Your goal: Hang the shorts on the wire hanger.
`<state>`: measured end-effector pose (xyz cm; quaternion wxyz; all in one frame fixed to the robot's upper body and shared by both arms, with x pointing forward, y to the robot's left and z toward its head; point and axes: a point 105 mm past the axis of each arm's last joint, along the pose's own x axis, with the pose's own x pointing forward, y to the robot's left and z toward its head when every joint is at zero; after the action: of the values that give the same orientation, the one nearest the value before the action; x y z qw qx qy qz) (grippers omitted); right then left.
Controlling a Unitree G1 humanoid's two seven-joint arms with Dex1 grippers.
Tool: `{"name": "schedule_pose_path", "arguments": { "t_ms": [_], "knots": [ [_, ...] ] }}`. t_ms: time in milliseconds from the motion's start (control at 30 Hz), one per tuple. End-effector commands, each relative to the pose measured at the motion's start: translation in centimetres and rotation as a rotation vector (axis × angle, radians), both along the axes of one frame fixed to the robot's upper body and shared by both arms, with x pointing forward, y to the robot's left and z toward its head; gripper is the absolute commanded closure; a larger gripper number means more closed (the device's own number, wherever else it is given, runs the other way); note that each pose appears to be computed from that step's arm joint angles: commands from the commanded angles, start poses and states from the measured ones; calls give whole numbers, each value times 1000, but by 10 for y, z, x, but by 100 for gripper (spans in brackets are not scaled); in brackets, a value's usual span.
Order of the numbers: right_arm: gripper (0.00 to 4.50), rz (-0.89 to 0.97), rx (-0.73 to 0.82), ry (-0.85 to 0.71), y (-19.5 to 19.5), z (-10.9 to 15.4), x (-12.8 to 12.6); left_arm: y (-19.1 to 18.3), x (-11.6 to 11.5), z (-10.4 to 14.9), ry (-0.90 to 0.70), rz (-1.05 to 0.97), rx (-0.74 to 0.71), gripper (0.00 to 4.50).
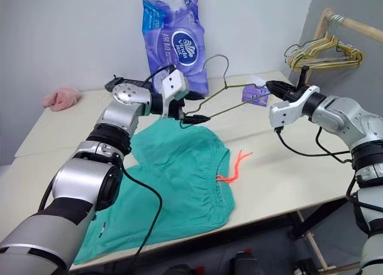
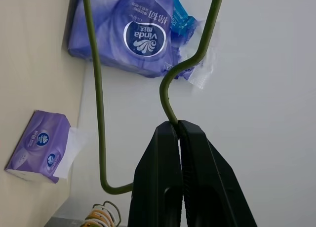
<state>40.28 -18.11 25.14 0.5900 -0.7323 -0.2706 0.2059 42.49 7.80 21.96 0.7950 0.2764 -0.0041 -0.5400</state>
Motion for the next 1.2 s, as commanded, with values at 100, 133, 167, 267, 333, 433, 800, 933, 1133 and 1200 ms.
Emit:
{"name": "schedule_pose_path", "arguments": {
  "t_ms": [100, 133, 167, 267, 333, 433, 800, 933, 1133, 1200],
  "knots": [
    [450, 20, 36, -52, 4, 21, -3, -3, -4, -4, -17, -34, 43, 50],
    [450, 20, 38, -53, 4, 22, -3, -3, -5, -6, -8, -39, 49, 50],
    [450, 20, 39, -53, 4, 23, -3, -3, -5, -8, -1, -43, 53, 50],
    [450, -14, 27, -25, -2, 16, 0, -5, -9, -7, 0, -71, 57, 50],
    [450, -43, 15, 0, -7, 9, 3, -8, -10, -1, -3, -80, 35, 50],
    [450, -82, 10, 40, -13, 2, 7, -9, -11, 1, -14, -83, 42, 50],
    [450, -109, -11, 99, -12, -3, 11, -2, -14, -21, -7, -74, 136, 50],
    [450, -86, -11, 78, -5, 5, 9, 3, -12, -34, 15, -44, 164, 50],
    [450, -62, -14, 51, 3, 13, 5, 8, -11, -47, 50, -21, 199, 50],
    [450, -53, -13, 46, 5, 15, 4, 12, -8, -52, 48, 8, 235, 50]
  ]
}}
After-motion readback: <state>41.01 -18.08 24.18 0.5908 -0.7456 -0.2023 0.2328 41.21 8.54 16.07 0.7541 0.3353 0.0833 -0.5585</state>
